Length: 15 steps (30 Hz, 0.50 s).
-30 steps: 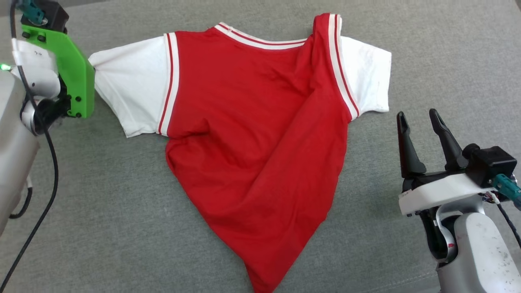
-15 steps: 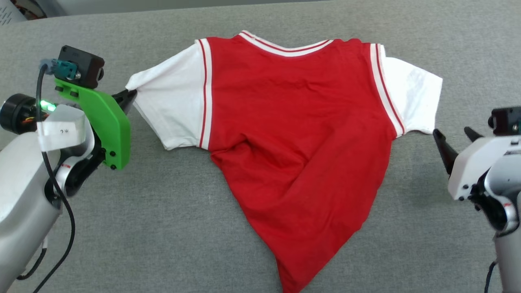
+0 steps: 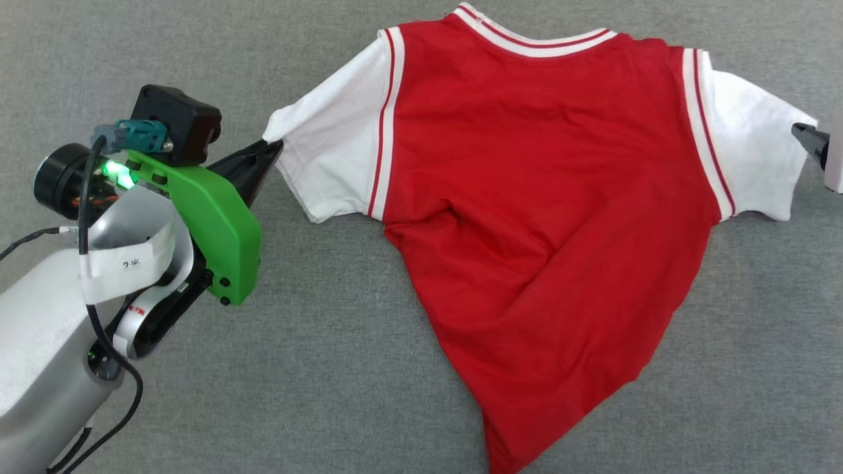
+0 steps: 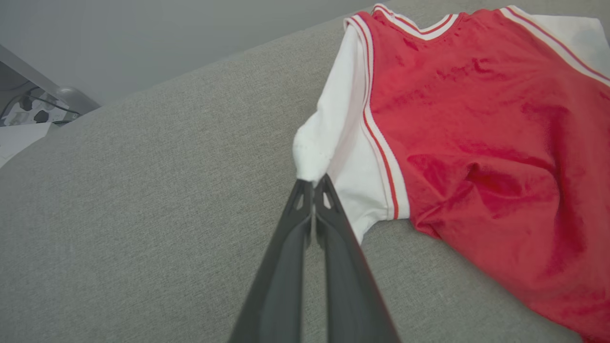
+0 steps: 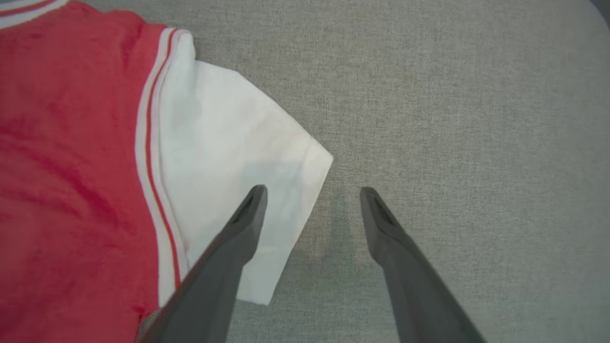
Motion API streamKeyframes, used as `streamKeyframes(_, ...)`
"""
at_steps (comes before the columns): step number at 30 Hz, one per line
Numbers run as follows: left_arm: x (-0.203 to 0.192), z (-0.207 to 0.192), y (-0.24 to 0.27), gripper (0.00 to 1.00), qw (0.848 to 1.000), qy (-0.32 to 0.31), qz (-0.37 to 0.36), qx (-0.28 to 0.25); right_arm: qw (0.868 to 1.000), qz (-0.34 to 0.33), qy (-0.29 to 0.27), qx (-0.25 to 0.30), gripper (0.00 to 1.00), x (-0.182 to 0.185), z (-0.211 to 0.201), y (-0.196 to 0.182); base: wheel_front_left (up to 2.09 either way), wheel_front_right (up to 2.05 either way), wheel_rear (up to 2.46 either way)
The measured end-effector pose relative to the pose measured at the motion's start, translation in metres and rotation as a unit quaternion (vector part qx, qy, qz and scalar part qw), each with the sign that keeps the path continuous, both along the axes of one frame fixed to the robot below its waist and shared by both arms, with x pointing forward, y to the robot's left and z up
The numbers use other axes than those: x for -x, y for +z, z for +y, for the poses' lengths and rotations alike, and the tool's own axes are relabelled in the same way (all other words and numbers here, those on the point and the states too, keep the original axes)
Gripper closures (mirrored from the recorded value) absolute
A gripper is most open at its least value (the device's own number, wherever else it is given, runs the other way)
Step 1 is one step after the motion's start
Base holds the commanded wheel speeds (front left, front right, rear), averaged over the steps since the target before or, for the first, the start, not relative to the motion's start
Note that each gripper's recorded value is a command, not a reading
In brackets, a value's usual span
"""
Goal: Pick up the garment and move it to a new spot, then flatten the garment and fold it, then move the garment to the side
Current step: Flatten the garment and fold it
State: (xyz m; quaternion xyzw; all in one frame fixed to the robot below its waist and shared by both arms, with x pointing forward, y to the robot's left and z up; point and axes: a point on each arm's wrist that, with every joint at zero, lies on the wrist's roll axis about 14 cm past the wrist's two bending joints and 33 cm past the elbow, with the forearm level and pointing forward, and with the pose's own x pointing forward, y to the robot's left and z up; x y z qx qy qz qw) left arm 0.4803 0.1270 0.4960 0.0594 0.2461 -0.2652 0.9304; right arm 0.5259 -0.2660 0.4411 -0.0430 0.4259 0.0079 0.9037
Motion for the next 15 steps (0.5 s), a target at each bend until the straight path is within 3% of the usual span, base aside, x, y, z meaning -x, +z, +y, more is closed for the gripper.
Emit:
streamKeyframes(7, -0.003, 0.012, -0.013, 1.0, 1.0, 0.014, 0.013, -0.006, 0.998, 0.053, 0.013, 0.013, 0.0, -0.013, 0.007, -0.043, 0.0, 0.0, 0.0)
streamKeyframes(15, -0.005, 0.02, -0.023, 1.0, 0.999, 0.024, 0.022, -0.008, 0.996, 0.069, 0.041, 0.031, 0.0, -0.024, 0.015, -0.066, 0.0, 0.0, 0.0)
